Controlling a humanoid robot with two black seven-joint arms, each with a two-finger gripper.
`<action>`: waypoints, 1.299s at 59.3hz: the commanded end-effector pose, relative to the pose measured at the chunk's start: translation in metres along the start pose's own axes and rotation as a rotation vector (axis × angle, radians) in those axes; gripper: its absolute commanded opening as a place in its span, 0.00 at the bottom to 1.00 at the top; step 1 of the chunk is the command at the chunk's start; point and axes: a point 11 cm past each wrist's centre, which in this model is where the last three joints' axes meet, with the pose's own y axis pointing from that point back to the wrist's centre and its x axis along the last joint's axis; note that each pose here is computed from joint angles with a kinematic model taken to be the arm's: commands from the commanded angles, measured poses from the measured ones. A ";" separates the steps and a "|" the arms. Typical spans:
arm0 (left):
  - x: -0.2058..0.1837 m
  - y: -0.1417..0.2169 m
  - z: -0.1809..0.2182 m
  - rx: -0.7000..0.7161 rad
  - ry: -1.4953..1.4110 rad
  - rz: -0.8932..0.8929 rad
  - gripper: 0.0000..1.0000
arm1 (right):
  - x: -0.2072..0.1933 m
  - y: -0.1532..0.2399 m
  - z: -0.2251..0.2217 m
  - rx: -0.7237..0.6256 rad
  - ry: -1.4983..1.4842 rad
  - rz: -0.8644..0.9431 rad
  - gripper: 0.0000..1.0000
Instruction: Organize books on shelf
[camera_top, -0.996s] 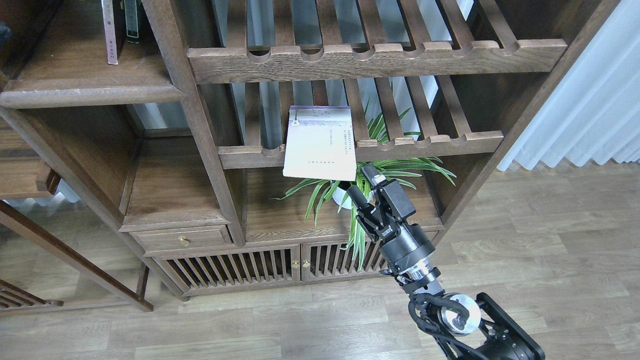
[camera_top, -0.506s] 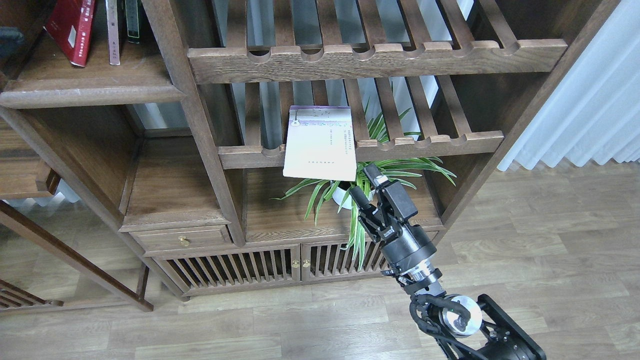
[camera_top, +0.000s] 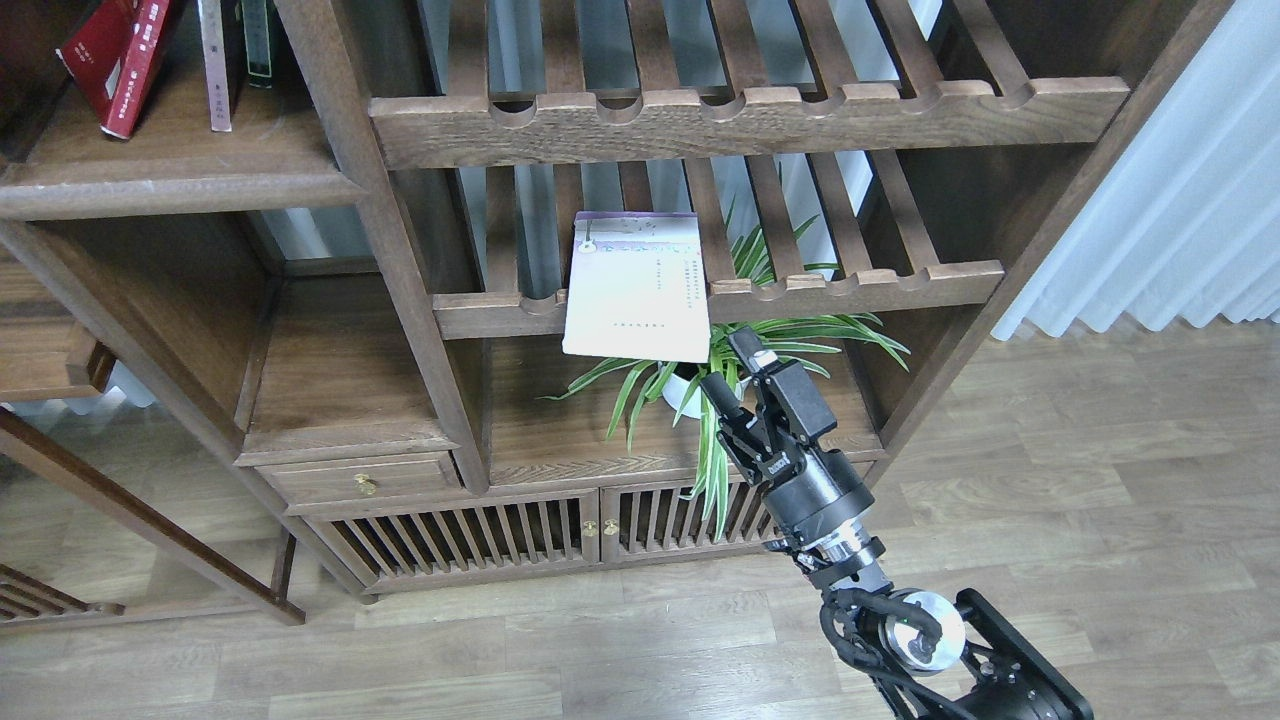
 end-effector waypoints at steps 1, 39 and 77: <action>-0.017 0.009 0.009 -0.006 0.010 -0.059 0.77 | 0.006 0.007 0.004 -0.002 -0.008 0.020 0.98; -0.047 0.062 -0.028 0.148 0.127 -0.223 0.87 | 0.018 0.023 0.021 -0.039 -0.002 0.069 0.98; -0.147 0.096 -0.160 0.247 0.540 -0.196 0.86 | 0.032 0.061 0.031 -0.014 -0.012 0.141 0.98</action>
